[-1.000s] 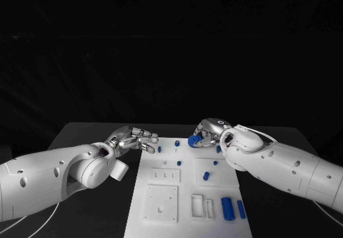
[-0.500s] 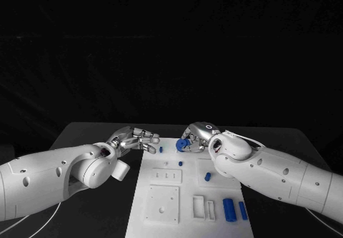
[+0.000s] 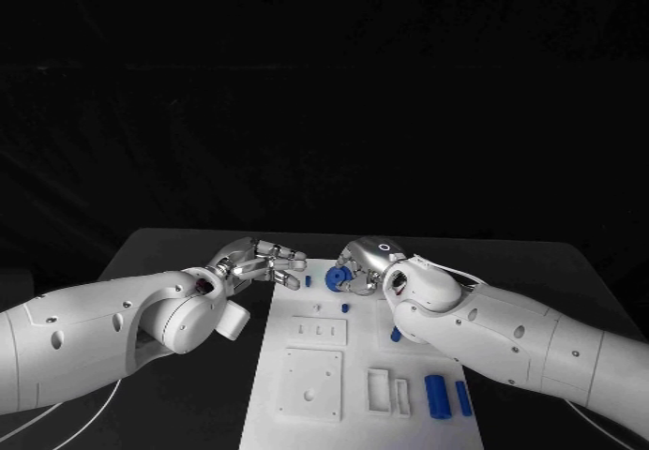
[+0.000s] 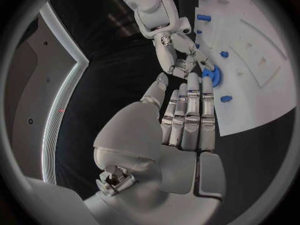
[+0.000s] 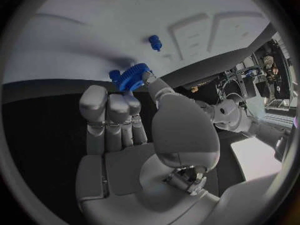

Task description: Assemble the parts on the task board

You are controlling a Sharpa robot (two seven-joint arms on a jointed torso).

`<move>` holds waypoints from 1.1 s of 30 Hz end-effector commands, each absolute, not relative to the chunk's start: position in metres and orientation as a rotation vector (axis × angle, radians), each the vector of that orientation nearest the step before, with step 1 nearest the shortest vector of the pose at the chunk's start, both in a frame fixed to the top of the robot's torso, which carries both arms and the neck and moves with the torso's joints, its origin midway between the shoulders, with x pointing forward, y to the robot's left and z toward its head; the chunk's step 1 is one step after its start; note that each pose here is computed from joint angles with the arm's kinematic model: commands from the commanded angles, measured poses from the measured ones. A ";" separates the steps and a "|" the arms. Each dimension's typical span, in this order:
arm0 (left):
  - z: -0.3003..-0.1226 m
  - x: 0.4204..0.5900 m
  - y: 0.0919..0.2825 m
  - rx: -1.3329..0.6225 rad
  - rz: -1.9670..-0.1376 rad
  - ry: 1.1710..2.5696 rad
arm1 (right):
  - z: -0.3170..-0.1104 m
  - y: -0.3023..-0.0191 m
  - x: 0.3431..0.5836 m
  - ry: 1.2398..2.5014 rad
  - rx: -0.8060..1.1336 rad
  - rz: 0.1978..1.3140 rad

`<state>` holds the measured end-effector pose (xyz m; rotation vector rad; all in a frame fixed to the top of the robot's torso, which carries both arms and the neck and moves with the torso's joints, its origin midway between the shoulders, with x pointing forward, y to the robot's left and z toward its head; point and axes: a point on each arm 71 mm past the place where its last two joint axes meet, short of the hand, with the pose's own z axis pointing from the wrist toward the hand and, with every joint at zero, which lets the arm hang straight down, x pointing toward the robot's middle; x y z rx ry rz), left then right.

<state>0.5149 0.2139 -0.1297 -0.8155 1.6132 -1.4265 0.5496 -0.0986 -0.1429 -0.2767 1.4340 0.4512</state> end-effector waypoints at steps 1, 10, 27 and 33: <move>-0.129 0.514 0.211 -0.804 -1.440 1.615 | -0.144 -0.098 0.551 1.413 -0.282 0.436; -0.128 0.514 0.210 -0.803 -1.441 1.616 | -0.153 -0.101 0.558 1.442 -0.278 0.399; -0.129 0.514 0.211 -0.806 -1.438 1.617 | -0.165 -0.098 0.557 1.498 -0.299 0.402; -0.128 0.514 0.211 -0.806 -1.438 1.617 | -0.167 -0.098 0.555 1.505 -0.303 0.409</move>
